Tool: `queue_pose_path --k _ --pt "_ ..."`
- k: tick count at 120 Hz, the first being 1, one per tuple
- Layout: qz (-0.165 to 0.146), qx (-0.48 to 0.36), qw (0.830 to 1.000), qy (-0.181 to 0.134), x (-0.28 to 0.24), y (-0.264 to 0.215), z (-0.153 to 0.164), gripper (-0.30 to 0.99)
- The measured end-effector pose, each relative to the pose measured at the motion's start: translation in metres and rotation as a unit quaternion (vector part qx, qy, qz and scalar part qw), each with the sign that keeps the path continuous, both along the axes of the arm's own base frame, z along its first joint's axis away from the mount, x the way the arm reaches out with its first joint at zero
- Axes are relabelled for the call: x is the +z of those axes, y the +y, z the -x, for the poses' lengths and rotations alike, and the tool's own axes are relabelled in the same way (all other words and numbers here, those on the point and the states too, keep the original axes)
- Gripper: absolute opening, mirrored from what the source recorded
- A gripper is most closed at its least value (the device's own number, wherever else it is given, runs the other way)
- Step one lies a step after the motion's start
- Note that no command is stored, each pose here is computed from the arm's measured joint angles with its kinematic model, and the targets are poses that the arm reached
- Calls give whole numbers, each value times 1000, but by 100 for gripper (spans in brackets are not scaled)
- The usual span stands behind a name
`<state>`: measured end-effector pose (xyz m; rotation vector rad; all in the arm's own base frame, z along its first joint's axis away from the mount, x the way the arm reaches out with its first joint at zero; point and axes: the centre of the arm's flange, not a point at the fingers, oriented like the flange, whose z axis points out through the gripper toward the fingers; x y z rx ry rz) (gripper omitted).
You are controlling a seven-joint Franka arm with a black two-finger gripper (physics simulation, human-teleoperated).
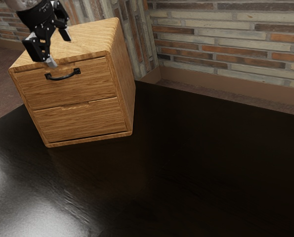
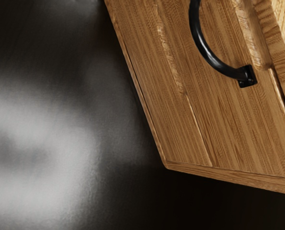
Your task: Pull the drawer handle with one arm to open the drawer
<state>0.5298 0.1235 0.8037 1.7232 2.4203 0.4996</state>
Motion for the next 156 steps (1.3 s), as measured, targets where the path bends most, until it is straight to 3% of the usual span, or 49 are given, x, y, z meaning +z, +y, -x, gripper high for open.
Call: queue_pose_path --k 16,35,46,67,90,98,118,139,156 --pt "-8 38 999 -8 6 31 13 69" --pt "-8 28 1000 -3 -18 30 -8 65" --pt "8 13 1000 -18 -33 36 -18 60" --pt "27 30 998 -52 -48 97 -19 55" --pt "21 3 996 -83 -42 96 -24 52" --pt "35 1 996 -83 -60 107 -27 51" --pt "32 10 992 -120 -46 135 0 48" --pt "18 4 995 -101 -45 140 6 47" --pt "36 -3 995 -90 -49 133 7 45"
